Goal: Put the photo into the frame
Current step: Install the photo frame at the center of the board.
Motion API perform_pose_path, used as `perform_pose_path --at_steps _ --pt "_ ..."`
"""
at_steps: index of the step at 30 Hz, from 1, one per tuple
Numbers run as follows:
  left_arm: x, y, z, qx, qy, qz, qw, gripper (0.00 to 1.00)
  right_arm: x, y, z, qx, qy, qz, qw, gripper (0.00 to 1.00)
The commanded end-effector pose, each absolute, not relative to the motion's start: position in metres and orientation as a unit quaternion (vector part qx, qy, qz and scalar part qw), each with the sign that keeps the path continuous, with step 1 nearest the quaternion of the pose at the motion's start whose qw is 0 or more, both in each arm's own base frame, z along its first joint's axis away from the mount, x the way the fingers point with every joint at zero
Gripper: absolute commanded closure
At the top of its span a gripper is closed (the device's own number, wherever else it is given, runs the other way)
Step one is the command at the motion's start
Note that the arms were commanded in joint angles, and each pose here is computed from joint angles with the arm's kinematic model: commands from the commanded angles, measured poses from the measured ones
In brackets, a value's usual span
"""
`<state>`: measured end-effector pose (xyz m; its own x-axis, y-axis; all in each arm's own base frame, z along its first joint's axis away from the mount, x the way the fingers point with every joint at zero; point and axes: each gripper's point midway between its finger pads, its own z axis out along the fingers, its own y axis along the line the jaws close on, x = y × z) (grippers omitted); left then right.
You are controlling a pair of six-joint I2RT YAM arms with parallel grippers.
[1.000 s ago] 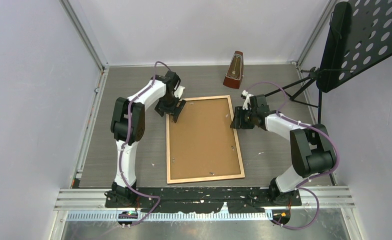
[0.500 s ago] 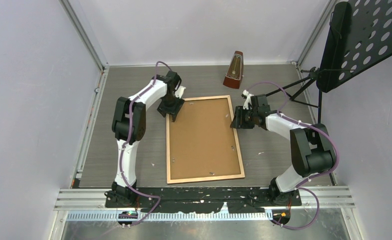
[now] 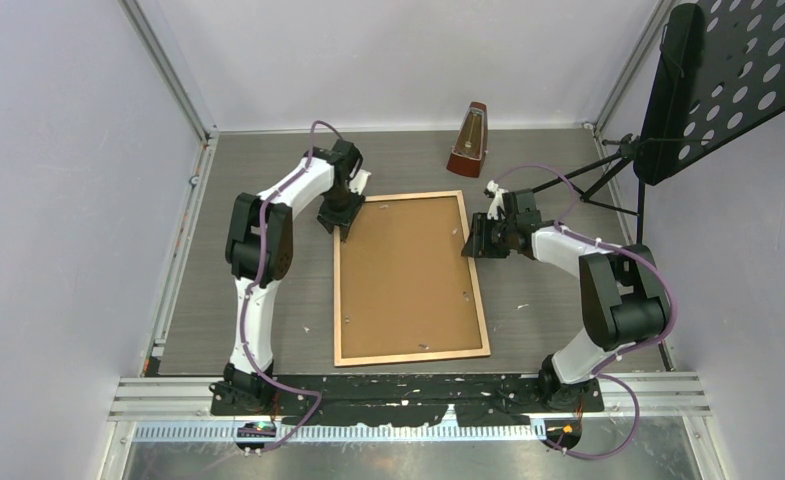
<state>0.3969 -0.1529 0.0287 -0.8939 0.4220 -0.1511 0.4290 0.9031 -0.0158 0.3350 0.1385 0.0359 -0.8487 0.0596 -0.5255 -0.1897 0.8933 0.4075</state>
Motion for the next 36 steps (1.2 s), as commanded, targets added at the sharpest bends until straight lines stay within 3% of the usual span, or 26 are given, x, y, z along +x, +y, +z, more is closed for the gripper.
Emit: perform_pose_path --at_steps 1,13,20,23,32,36 --pt "0.405 -0.156 0.035 0.219 0.971 -0.035 0.089 0.63 0.348 0.142 0.047 -0.035 0.925 0.24 0.293 0.53" --pt "0.391 -0.155 0.036 0.222 0.971 -0.046 0.082 0.76 0.349 0.141 0.045 -0.032 0.926 0.239 0.291 0.53" --pt "0.389 -0.155 0.035 0.226 0.97 -0.048 0.081 0.74 0.349 0.141 0.046 -0.032 0.926 0.239 0.291 0.54" --pt "0.393 -0.157 0.038 0.225 0.969 -0.051 0.087 0.67 0.35 0.141 0.045 -0.032 0.926 0.239 0.292 0.54" --pt "0.395 -0.159 0.052 0.216 0.969 -0.056 0.109 0.32 0.35 0.14 0.045 -0.03 0.926 0.24 0.291 0.54" --pt "0.388 -0.16 0.065 0.218 0.966 -0.069 0.124 0.22 0.351 0.139 0.045 -0.029 0.926 0.24 0.29 0.54"
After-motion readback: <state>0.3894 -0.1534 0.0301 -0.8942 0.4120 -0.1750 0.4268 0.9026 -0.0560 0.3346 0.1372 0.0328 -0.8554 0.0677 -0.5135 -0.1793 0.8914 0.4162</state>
